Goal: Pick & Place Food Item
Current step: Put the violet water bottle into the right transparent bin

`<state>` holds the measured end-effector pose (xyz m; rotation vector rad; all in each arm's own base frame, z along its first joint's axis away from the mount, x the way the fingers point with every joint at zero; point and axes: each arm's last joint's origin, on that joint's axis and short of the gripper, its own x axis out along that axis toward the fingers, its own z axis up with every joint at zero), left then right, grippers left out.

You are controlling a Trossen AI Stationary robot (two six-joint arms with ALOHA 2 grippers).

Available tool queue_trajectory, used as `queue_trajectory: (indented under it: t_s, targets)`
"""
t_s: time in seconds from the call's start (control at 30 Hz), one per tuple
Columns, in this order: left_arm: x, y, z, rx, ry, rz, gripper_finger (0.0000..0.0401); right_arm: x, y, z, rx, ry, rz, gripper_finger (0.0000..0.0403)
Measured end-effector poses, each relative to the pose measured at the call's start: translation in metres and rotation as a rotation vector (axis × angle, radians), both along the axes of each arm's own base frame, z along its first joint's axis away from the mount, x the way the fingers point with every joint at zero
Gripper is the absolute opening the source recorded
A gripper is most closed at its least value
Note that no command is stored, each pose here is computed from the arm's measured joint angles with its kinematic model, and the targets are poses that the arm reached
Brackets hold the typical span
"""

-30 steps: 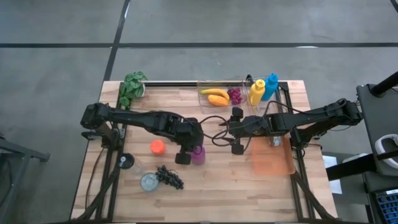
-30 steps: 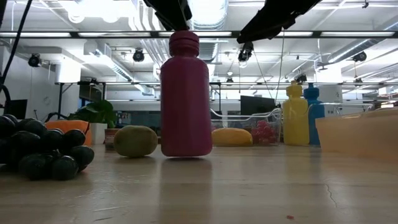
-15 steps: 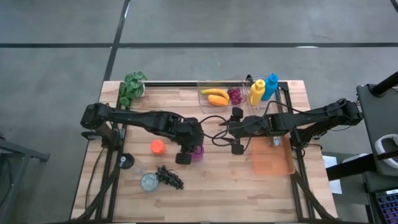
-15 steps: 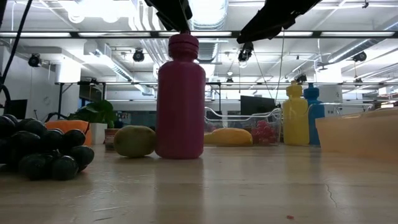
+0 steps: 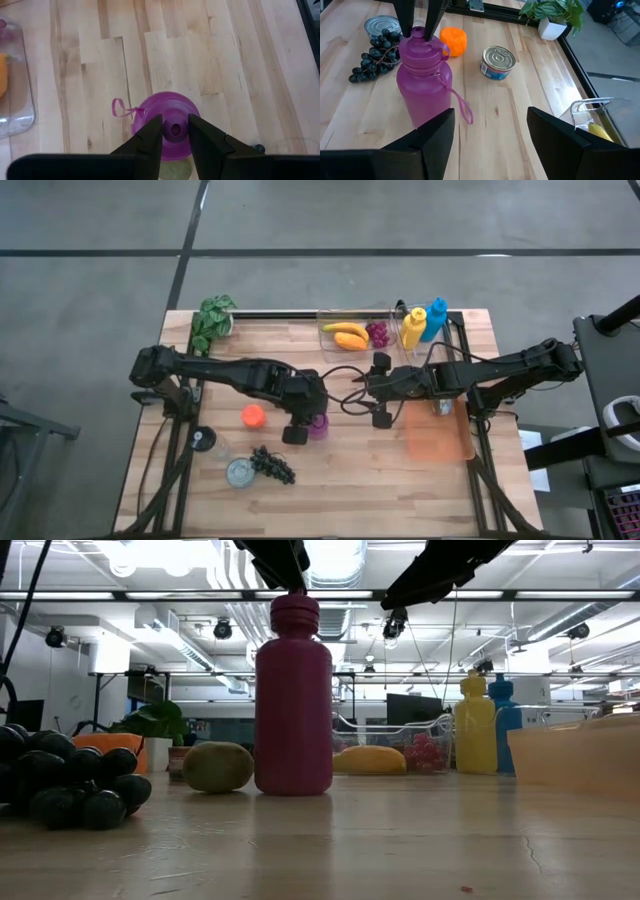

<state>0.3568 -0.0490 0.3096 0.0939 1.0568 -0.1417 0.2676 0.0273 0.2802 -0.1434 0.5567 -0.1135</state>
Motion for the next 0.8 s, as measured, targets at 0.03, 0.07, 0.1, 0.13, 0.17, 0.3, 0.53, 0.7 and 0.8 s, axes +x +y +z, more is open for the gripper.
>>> queue_trajectory:
  t_s: [0.03, 0.07, 0.1, 0.13, 0.17, 0.3, 0.53, 0.7, 0.8]
  targets:
    - [0.0, 0.0001, 0.0, 0.0, 0.0, 0.0, 0.0097, 0.0, 0.0, 0.0, 0.0, 0.0, 0.0, 0.0248]
    - [0.0, 0.0001, 0.0, 0.0, 0.0, 0.0, 0.0097, 0.0, 0.0, 0.0, 0.0, 0.0, 0.0, 0.0249]
    - [0.0, 0.0001, 0.0, 0.0, 0.0, 0.0, 0.0097, 0.0, 0.0, -0.0001, 0.0, 0.0, 0.0, 0.0251]
    - [0.0001, 0.0001, 0.0, -0.001, -0.001, 0.001, 0.0097, 0.0, 0.0, 0.0, 0.0, 0.0, 0.0, 0.0252]
    - [0.0001, 0.0, 0.0001, -0.001, -0.001, 0.001, 0.0097, 0.0, 0.0, -0.0001, 0.0, 0.0, 0.0, 0.0254]
    - [0.0002, 0.0, 0.0001, 0.0, -0.002, 0.0, 0.0095, 0.0001, 0.0, -0.0001, 0.0, 0.0, 0.0, 0.0258]
    - [0.0003, 0.0002, 0.0001, 0.0, -0.003, 0.0, 0.0067, 0.0001, 0.0, -0.0001, 0.0, 0.0, 0.0, 0.0257]
    - [0.0003, 0.0002, 0.0002, 0.0, -0.003, 0.0, 0.0075, 0.0001, 0.0, -0.0001, 0.0, 0.0, 0.0, 0.0249]
    - [0.0003, 0.0002, 0.0002, 0.0, -0.003, 0.0, 0.0096, 0.0001, 0.0, -0.0001, 0.0, 0.0, 0.0, 0.0246]
